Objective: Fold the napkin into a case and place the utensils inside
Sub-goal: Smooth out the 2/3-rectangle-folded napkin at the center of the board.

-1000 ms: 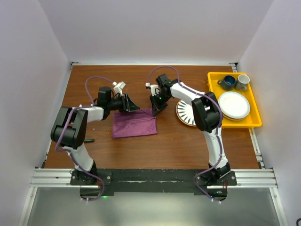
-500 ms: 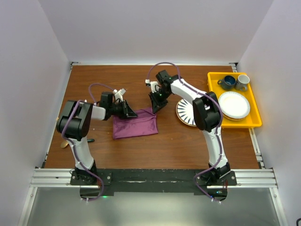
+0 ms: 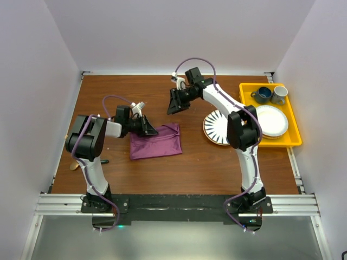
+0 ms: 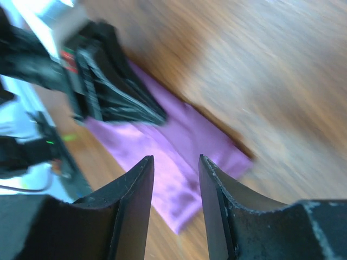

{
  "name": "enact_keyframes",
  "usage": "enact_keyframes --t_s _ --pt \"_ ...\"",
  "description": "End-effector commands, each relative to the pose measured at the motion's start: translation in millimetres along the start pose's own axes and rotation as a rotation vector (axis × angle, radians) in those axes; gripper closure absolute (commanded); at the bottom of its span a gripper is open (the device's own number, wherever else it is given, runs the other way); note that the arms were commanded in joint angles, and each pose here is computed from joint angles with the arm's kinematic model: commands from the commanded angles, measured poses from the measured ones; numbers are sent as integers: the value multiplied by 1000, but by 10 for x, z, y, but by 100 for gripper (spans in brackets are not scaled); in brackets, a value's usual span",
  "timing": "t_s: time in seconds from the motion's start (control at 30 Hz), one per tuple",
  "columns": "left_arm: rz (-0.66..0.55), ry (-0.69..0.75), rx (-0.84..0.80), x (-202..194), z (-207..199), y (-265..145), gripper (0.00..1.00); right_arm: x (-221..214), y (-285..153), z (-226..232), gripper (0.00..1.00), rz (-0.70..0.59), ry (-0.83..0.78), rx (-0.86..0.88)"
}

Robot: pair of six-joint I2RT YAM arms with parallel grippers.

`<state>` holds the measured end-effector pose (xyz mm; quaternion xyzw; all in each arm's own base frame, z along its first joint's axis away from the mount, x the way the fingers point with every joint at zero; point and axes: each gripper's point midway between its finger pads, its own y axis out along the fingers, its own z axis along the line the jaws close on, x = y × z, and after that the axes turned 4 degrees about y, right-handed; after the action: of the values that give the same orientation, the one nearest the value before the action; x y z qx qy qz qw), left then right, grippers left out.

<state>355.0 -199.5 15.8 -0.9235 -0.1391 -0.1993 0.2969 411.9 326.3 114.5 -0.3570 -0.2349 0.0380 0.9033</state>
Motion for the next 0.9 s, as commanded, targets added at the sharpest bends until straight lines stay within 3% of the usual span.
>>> enact_keyframes --t_s 0.0,0.3,0.4,0.63,0.77,0.87 --pt "91 -48 175 -407 463 -31 92 -1 237 409 57 4 74 161" --pt "87 -46 175 -412 469 -36 92 -654 635 -105 61 102 153 108" --pt "81 -25 139 -375 403 -35 87 -901 720 -337 62 136 171 56" --pt "-52 153 -188 123 -442 -295 62 -1057 809 -530 67 156 226 40" --pt "-118 159 -284 350 -816 -325 62 -1079 825 -571 68 164 219 33" --pt "-110 102 -265 315 -708 -201 64 -1116 834 -625 72 174 224 20"
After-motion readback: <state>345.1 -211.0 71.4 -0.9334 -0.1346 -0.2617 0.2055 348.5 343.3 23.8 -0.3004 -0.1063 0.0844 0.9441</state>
